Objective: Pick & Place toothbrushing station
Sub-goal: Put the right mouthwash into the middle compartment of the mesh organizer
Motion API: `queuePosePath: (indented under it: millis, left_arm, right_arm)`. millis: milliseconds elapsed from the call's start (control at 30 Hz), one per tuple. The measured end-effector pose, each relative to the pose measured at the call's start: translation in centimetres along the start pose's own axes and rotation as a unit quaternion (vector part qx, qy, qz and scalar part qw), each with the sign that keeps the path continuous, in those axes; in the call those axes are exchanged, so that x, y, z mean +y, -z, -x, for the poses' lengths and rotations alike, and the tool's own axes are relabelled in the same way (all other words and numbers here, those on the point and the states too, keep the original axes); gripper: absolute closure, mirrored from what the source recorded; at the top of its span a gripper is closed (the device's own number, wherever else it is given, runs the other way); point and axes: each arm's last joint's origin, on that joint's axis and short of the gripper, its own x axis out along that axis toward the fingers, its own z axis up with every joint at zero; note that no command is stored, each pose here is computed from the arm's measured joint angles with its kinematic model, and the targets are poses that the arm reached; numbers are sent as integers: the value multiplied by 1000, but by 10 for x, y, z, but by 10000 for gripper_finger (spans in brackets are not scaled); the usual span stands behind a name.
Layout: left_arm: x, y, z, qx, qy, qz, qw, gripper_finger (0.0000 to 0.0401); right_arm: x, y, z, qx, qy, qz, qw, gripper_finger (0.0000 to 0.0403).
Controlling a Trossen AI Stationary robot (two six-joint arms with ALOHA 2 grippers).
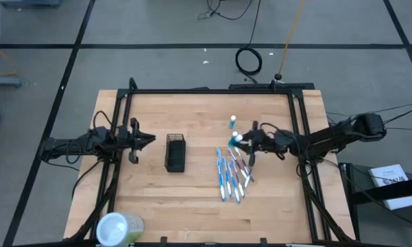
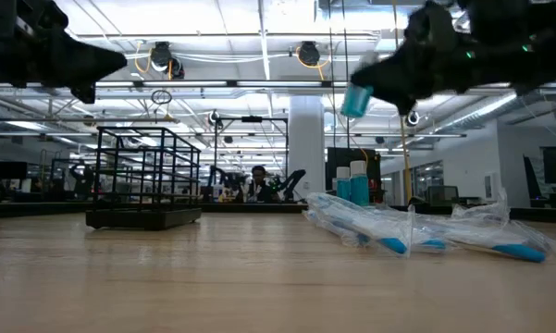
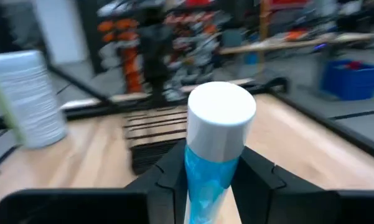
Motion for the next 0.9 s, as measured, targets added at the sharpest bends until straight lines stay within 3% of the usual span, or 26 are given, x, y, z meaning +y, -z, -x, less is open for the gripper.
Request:
queuePosePath:
  millis: [233, 500, 900]
  left_arm:
    - [0, -8, 0, -38, -1, 58, 998, 359]
    - [2, -7, 0, -39, -26, 97, 994, 359]
    - [0, -6, -21, -36, -41, 145, 988, 359]
  right_arm:
    - [13, -29, -31, 14, -80, 40, 996, 315]
    - [14, -8, -48, 45, -84, 33, 995, 314]
    - [19, -1, -75, 46, -101, 34, 993, 314]
